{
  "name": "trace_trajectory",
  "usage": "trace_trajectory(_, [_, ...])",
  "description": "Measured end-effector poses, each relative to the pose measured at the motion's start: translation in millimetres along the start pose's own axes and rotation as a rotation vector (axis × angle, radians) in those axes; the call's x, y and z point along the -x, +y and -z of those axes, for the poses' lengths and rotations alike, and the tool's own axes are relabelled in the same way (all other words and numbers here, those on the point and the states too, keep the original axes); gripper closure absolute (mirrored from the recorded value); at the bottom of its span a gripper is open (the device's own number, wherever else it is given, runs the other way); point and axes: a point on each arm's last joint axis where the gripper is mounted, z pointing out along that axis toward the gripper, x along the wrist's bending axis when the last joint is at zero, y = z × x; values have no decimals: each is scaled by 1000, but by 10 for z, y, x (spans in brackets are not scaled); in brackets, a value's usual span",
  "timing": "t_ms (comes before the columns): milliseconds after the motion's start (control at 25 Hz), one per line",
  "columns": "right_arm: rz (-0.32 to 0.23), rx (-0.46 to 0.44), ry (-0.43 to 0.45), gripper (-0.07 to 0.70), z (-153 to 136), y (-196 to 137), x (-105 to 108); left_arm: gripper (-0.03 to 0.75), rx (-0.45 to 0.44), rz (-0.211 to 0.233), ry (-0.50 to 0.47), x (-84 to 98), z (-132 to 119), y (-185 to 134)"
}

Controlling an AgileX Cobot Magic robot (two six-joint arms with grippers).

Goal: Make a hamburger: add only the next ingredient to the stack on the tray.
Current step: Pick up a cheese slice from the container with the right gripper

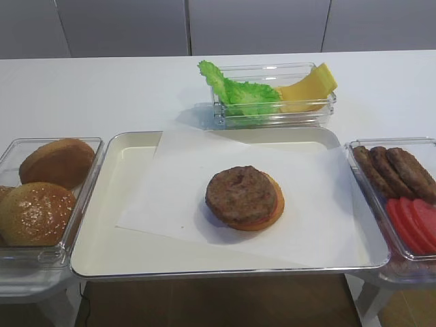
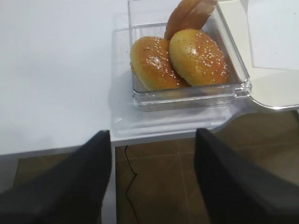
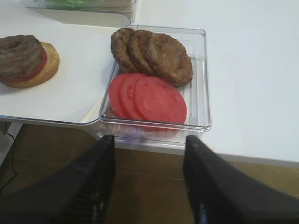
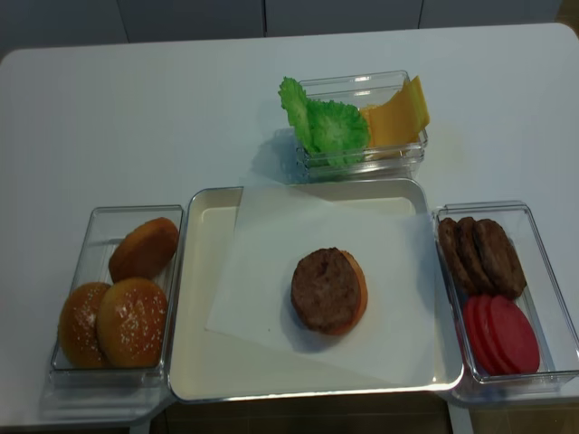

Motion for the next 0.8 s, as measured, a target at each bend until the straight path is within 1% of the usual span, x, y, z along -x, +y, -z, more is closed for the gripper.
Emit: trace_trajectory(800, [0,0,0,259,0,0,0,296,0,0,0,0,0,0])
